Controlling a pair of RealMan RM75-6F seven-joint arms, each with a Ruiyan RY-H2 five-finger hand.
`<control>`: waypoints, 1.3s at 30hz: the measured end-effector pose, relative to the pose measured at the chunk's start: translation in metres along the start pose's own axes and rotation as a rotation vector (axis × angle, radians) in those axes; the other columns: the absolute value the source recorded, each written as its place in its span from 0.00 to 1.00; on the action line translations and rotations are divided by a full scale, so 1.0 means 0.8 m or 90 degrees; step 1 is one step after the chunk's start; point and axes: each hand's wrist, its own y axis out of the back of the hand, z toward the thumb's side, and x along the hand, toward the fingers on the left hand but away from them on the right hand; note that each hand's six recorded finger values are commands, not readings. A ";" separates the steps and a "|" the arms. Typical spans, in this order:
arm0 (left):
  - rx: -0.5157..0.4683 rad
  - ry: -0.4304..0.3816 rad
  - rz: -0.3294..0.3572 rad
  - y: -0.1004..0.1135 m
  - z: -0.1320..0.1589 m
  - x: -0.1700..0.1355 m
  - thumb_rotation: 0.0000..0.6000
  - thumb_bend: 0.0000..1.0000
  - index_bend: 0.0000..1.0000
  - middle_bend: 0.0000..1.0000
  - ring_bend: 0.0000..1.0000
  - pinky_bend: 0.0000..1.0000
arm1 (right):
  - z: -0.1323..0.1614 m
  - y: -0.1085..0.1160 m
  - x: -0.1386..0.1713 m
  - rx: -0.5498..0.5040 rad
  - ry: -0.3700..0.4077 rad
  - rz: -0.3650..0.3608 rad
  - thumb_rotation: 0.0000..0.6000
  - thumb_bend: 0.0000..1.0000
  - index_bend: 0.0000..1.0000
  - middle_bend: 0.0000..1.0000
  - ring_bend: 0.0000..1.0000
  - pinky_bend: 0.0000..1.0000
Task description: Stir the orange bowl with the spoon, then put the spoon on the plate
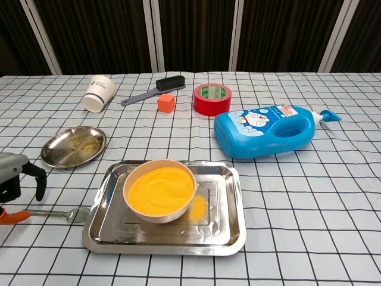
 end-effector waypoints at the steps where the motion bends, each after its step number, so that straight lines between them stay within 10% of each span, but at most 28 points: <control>1: 0.000 0.001 0.000 -0.001 0.000 0.001 1.00 0.44 0.48 1.00 1.00 0.98 | 0.000 0.000 0.000 0.000 0.000 0.000 1.00 0.31 0.00 0.00 0.00 0.00; 39: -0.005 -0.002 -0.009 -0.009 0.007 0.005 1.00 0.55 0.51 1.00 1.00 0.98 | -0.001 0.001 0.000 -0.004 -0.002 -0.001 1.00 0.31 0.00 0.00 0.00 0.00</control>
